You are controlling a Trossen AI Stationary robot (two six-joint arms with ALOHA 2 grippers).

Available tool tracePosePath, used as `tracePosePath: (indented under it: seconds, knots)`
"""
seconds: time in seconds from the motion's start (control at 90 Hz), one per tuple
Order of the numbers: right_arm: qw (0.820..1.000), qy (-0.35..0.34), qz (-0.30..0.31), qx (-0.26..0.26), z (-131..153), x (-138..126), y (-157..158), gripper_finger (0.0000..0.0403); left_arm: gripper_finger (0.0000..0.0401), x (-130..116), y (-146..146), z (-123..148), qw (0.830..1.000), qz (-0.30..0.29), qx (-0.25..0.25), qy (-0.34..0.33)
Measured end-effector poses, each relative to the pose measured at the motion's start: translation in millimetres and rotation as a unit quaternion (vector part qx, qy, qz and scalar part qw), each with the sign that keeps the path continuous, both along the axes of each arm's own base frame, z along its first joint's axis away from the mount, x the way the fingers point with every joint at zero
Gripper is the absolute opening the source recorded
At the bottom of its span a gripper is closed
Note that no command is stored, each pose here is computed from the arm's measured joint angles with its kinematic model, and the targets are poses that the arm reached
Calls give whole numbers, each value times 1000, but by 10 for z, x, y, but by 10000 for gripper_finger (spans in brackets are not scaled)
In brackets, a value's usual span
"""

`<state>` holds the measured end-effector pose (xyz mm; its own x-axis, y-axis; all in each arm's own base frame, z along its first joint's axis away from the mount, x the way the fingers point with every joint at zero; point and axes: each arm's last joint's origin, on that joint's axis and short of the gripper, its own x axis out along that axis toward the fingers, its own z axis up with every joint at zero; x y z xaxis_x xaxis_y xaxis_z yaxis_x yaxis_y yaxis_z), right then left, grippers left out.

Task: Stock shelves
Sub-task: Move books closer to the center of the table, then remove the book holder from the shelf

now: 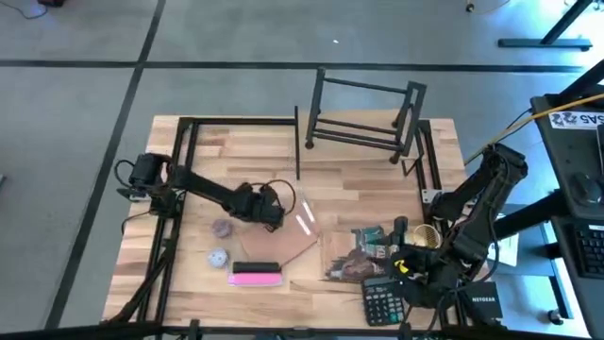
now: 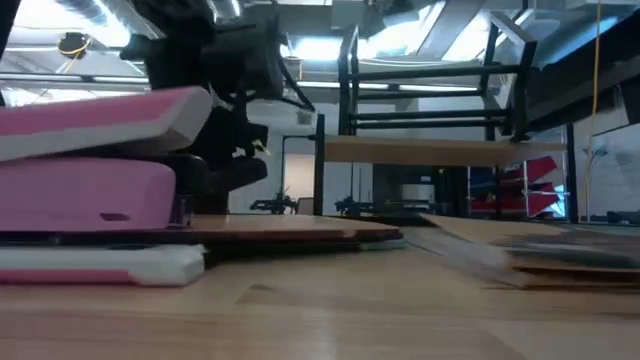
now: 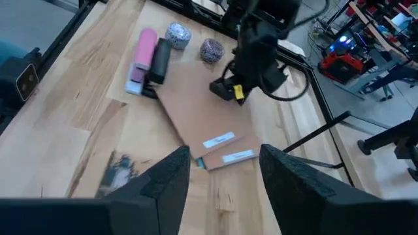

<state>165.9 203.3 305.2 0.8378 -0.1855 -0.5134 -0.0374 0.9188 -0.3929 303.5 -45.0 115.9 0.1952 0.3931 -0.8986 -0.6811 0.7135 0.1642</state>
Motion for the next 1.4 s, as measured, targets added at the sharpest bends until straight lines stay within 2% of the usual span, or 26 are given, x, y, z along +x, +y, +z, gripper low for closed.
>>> tracePosePath:
  seconds: [0.122,0.222,0.322,0.433,0.5,0.622,0.7,0.811,0.867,0.933,1.2,1.289,1.4]
  knots:
    - [1000,1,0,-1,-1,-1,-2,170,0,40,-57,79,1000,2,8,-17]
    - [1000,2,0,-4,-4,-3,-5,170,0,70,-60,277,999,7,14,-32]
    - [1000,2,0,-3,-3,-3,-5,170,0,123,-54,738,994,5,47,-97]
    - [1000,3,0,-5,-5,-5,-7,170,0,86,3,1232,981,13,115,-156]
    - [1000,4,0,-7,-7,-6,-10,170,0,33,41,1602,964,21,160,-210]
    - [1000,6,0,-11,-10,-11,-14,170,0,-113,130,2289,913,57,232,-329]
    - [1000,6,0,-12,-11,-11,-16,170,1,-164,216,2584,882,75,255,-390]
    - [1000,3,-3,-13,-9,-10,-17,170,19,-173,389,2881,848,60,279,-446]
    - [1000,3,-2,-14,-9,-10,-17,170,37,-138,488,2942,837,50,285,-464]
    - [1000,3,-2,-14,-8,-10,-16,170,66,-59,615,2930,832,39,278,-479]
    - [1000,3,-2,-14,-8,-9,-15,170,203,312,1174,2574,847,18,230,-479]
    - [1000,3,-2,-13,-8,-9,-15,170,241,469,1253,2417,853,1,245,-460]
    - [1000,3,-2,-11,-8,-9,-15,170,270,614,1313,2294,848,4,277,-452]
